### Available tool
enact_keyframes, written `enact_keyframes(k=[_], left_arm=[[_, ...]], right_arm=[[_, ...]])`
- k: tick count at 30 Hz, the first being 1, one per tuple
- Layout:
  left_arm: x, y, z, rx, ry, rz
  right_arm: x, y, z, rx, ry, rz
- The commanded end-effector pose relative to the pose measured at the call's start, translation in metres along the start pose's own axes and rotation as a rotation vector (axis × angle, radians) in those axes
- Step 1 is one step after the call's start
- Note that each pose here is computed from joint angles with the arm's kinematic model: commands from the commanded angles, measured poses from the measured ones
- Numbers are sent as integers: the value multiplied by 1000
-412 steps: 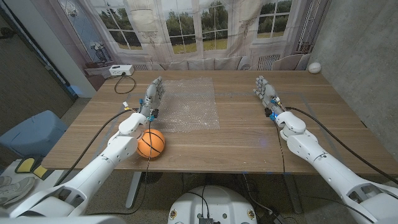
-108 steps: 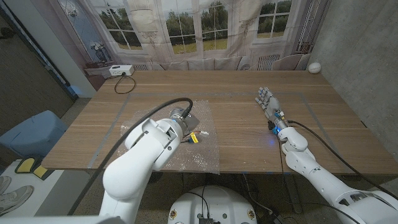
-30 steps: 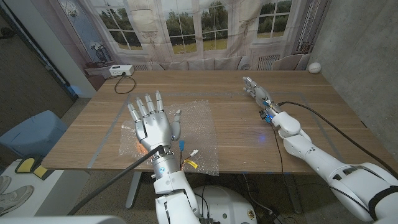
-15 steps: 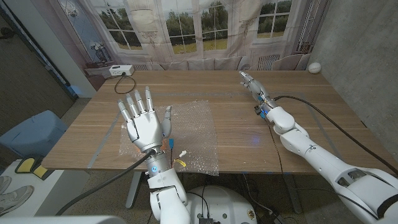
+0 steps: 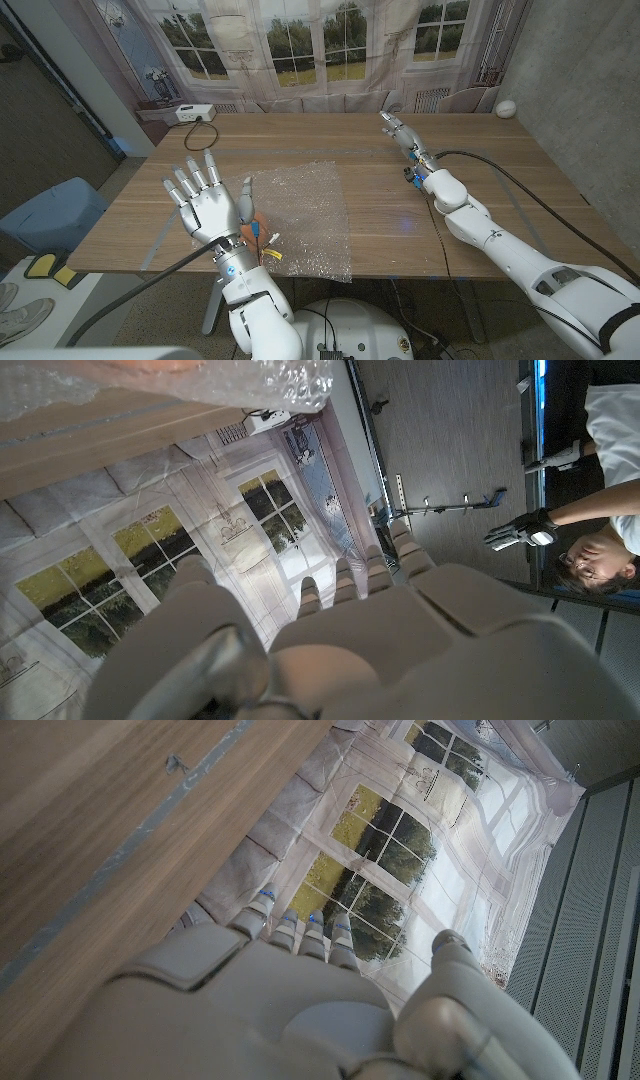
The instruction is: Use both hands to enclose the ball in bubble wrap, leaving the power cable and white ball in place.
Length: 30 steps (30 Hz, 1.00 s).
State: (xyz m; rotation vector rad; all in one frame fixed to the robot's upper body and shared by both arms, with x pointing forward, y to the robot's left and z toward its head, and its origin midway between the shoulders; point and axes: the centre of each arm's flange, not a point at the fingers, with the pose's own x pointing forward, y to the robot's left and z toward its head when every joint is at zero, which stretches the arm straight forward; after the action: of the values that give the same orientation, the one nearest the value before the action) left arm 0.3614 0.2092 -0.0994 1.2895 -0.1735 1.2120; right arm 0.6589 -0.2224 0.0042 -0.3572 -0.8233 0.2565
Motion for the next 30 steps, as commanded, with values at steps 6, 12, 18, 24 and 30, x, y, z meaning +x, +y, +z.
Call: enact_keyframes(k=[6,12,18,24,30], left_arm=[[25,-33,-3,120,-73,-364],[25,-45,3,118,-107,-402],[18,-52,9,168,-114,-468],[6,-59,11,214,-116,-543],[-6,-69,18,251,-135,-609]], right_arm=[[-4,-2,0,-5,-1,4],[-5,-6,-1,0,-2,-11],[-8,-11,-3,5,-4,-35],[-11,-14,-8,16,2,-45],[-12,-15,-13,28,1,-45]])
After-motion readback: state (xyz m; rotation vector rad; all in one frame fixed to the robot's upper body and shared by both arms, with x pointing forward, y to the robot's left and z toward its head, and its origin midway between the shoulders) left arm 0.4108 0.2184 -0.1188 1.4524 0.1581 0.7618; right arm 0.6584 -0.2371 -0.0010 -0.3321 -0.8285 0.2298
